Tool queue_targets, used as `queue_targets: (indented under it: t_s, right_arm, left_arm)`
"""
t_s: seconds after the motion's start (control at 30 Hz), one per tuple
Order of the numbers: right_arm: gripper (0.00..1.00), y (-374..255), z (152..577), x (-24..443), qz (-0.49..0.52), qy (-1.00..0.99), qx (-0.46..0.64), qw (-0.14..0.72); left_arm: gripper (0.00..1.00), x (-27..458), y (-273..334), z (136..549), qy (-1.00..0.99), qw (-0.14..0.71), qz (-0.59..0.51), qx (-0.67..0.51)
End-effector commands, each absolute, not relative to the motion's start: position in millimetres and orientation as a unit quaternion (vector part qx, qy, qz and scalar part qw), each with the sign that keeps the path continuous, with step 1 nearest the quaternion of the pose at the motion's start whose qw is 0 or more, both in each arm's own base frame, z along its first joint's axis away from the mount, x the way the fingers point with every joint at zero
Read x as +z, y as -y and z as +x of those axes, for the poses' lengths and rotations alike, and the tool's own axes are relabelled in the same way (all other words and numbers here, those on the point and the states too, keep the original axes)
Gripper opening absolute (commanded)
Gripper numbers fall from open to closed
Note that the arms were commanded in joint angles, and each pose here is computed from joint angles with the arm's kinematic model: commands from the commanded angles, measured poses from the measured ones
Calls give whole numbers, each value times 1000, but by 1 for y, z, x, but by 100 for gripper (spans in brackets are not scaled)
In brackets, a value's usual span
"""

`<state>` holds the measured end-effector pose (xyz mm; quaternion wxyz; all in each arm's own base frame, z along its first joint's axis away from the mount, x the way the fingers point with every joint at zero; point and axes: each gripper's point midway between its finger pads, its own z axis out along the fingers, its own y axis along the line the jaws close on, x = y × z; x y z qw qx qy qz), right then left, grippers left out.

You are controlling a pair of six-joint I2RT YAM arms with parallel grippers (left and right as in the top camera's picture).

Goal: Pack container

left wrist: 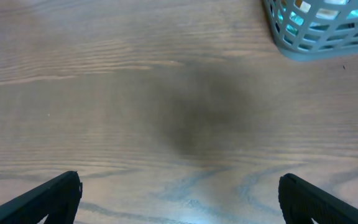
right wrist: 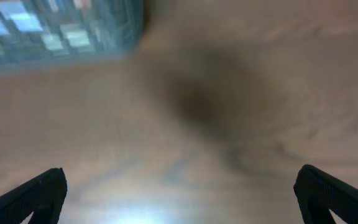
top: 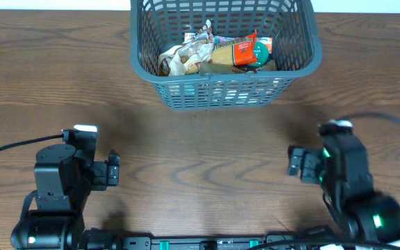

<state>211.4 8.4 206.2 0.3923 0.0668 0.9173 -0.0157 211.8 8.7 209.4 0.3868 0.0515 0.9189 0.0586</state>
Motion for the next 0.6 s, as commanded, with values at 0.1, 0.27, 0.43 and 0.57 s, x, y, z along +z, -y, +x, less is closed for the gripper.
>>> queue_targets:
  t_s: [0.1, 0.27, 0.43, 0.57]
  right_arm:
    - [99, 3, 198, 189, 99, -862, 15, 498]
    - [99, -8, 215, 173, 95, -813, 59, 572]
    - [99, -11, 236, 172, 100, -752, 81, 647]
    - [99, -8, 243, 166, 102, -725, 78, 677]
  left_arm:
    - [98, 210, -9, 212, -919, 386, 56, 61]
    - [98, 210, -9, 212, -919, 386, 56, 61]
    - [98, 210, -9, 212, -919, 386, 56, 61]
    - [98, 210, -9, 212, -919, 386, 56, 61]
